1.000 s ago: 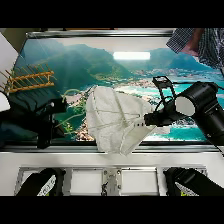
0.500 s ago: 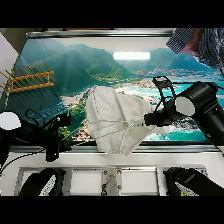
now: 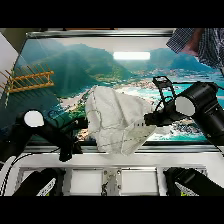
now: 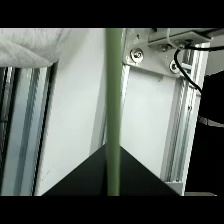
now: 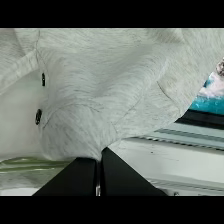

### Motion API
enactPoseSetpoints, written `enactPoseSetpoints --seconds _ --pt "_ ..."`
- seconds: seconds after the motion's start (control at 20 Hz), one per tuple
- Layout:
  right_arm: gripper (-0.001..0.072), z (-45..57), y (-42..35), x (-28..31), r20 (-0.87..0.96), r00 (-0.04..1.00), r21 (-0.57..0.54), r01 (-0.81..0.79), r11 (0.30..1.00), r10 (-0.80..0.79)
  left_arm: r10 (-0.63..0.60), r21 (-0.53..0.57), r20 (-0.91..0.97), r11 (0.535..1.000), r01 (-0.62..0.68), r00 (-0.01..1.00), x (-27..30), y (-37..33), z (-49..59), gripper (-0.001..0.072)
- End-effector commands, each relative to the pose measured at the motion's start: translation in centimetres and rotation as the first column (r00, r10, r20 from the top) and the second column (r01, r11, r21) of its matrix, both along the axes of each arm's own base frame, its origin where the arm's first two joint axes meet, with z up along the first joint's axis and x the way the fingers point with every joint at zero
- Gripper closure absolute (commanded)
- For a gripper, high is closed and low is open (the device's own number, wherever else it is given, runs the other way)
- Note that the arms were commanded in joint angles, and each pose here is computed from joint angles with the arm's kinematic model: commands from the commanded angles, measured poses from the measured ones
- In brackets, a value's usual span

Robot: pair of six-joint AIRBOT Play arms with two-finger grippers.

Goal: Fold the clothes and pants, and hang the long-sleeved shirts on hangers.

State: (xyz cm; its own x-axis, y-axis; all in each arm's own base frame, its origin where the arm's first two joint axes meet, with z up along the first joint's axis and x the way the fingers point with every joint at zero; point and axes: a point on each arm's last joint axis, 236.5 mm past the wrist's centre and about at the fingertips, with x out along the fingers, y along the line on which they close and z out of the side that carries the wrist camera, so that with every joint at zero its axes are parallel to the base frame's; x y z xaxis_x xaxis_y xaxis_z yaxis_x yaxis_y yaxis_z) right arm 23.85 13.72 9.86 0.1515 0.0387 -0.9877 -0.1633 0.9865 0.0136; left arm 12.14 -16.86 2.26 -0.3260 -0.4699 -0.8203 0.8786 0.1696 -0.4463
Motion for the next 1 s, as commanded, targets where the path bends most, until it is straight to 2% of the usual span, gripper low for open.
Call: enactPoseSetpoints --seconds 0.0,0.25,0.5,0.6,0.75,0.95 --pt "0.0692 0.0 0.0 0.0 -0.001 1.0 -0.001 -0.001 1.0 0.001 0.046 -0.007 0.024 0.999 -0.046 0.999 2.0 -2.5 -1.8 0.0699" --pt "0.0691 0.0 0.0 0.0 -0.001 1.0 0.0 0.0 1.0 0.0 0.115 -0.072 0.051 0.991 -0.111 0.992 3.9 -4.3 -1.7 0.0698" --pt "0.0691 0.0 -0.1 -0.1 -0.004 0.999 -0.008 -0.032 0.999 0.032 0.095 -0.084 0.083 0.993 -0.088 0.992 4.6 -4.5 -0.2 0.0698" --pt "0.0692 0.0 -0.2 0.0 0.003 0.995 -0.022 -0.095 0.995 0.095 0.037 -0.112 0.126 0.994 -0.023 0.991 4.5 -5.0 0.3 0.0698" --pt "0.0693 0.2 -1.0 0.6 0.023 0.996 -0.056 -0.084 0.995 0.086 -0.019 -0.117 0.15 0.992 0.037 0.988 3.9 -6.1 0.0 0.0698" --pt "0.0693 1.9 -0.8 1.5 0.076 0.994 -0.043 -0.079 0.996 0.082 -0.067 -0.093 0.092 0.993 0.076 0.994 3.1 -7.1 -1.9 0.0698"
